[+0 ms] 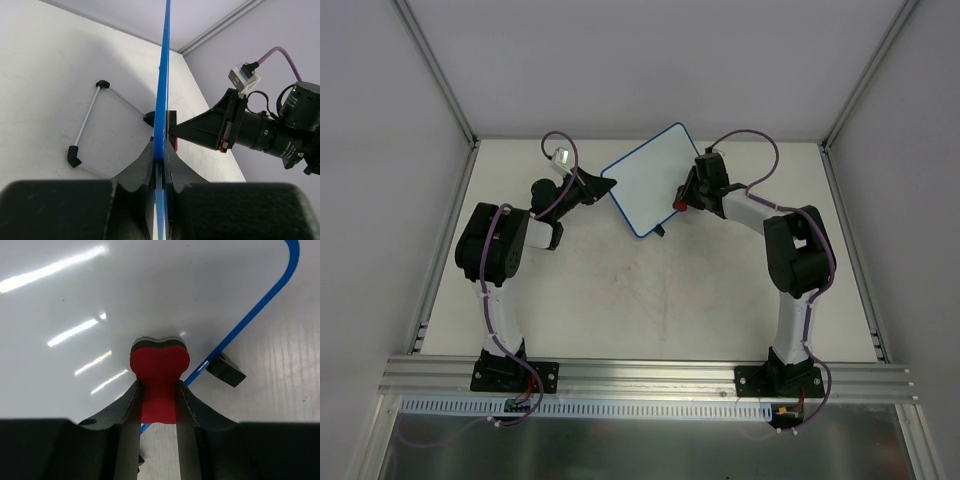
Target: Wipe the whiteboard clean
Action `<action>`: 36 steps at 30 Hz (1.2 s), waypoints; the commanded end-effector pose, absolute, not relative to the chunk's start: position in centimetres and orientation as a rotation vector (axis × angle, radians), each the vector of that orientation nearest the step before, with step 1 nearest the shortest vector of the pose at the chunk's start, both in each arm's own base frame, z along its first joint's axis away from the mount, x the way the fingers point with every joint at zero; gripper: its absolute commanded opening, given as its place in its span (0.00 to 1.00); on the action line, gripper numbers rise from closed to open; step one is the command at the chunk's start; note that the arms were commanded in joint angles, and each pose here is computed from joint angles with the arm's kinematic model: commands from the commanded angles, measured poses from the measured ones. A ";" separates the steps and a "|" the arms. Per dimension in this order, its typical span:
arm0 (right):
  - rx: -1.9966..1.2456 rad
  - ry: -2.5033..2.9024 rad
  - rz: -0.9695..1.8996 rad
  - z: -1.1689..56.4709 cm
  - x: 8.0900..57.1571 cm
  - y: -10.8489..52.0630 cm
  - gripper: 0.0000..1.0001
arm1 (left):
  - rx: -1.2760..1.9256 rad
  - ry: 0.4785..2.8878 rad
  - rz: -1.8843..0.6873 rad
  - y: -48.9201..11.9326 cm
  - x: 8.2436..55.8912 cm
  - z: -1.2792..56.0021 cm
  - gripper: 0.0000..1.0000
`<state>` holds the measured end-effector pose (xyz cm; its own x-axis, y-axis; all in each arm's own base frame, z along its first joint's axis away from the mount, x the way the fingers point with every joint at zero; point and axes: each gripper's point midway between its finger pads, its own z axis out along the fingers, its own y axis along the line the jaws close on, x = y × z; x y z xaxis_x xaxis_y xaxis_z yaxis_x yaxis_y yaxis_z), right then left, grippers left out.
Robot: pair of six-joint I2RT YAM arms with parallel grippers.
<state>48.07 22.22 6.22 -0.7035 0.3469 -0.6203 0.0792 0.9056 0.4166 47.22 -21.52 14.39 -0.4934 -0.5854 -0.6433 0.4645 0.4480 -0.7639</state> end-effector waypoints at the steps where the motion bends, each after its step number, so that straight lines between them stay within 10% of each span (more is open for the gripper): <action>1: 0.360 2.488 0.272 0.5 44.9 19.2 0.00 | 0.072 1.556 -1.313 -23.5 45.4 18.3 0.00; 15: 0.080 2.398 0.200 8.5 38.2 20.2 0.00 | 0.048 1.566 -1.315 -23.5 45.8 18.0 0.00; 36: -0.370 2.663 0.080 4.2 25.8 23.2 0.03 | 0.040 1.556 -1.322 -23.4 45.9 17.9 0.14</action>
<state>26.14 23.97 3.53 -0.8728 -0.2149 -0.4382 -0.2605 0.9644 0.0460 46.74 -22.12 14.49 -0.5084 -0.5723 -0.6434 0.4799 0.4321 -0.7635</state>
